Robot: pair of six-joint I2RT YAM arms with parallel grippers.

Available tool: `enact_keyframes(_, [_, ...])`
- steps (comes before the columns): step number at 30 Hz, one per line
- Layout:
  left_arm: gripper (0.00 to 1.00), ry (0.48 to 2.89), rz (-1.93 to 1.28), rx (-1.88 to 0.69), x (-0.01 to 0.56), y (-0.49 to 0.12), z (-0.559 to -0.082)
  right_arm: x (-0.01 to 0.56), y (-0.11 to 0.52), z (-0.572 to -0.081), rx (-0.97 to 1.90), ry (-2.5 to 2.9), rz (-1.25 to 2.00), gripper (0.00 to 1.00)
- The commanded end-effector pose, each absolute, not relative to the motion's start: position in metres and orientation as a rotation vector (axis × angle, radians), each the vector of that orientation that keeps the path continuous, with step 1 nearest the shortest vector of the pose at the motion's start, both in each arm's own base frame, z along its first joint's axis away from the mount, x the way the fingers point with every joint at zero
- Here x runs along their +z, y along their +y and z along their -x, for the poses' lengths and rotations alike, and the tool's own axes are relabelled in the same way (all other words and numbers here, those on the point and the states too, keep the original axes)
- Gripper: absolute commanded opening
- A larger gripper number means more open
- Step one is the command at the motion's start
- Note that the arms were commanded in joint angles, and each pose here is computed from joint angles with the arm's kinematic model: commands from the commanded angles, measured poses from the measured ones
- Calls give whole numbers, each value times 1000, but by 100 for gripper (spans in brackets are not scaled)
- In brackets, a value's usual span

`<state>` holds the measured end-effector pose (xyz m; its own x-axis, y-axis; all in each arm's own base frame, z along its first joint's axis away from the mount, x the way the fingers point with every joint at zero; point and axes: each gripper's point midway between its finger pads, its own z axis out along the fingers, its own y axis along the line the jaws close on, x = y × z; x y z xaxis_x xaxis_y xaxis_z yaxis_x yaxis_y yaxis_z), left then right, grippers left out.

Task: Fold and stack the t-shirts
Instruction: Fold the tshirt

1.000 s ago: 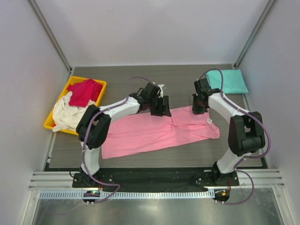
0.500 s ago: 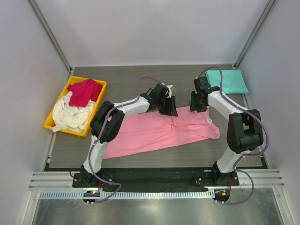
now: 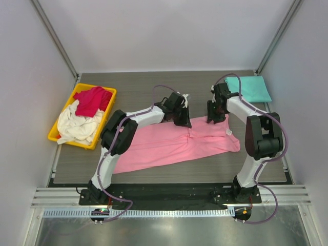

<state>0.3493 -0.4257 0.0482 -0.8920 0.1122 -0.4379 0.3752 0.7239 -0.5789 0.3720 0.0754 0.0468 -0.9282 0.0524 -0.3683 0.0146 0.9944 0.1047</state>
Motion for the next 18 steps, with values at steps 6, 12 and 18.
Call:
enact_keyframes(6, [0, 2506, -408, -1034, 75, -433, -343, 69, 84, -366, 215, 2725, -59, 37])
enact_keyframes(12, [0, 2401, -526, -1112, 114, -445, -314, 86, 56, -358, 42, 2686, -236, 36])
enact_keyframes(18, [0, 2328, -651, -1171, 119, -457, -277, 112, 30, -358, -37, 2561, -537, 39])
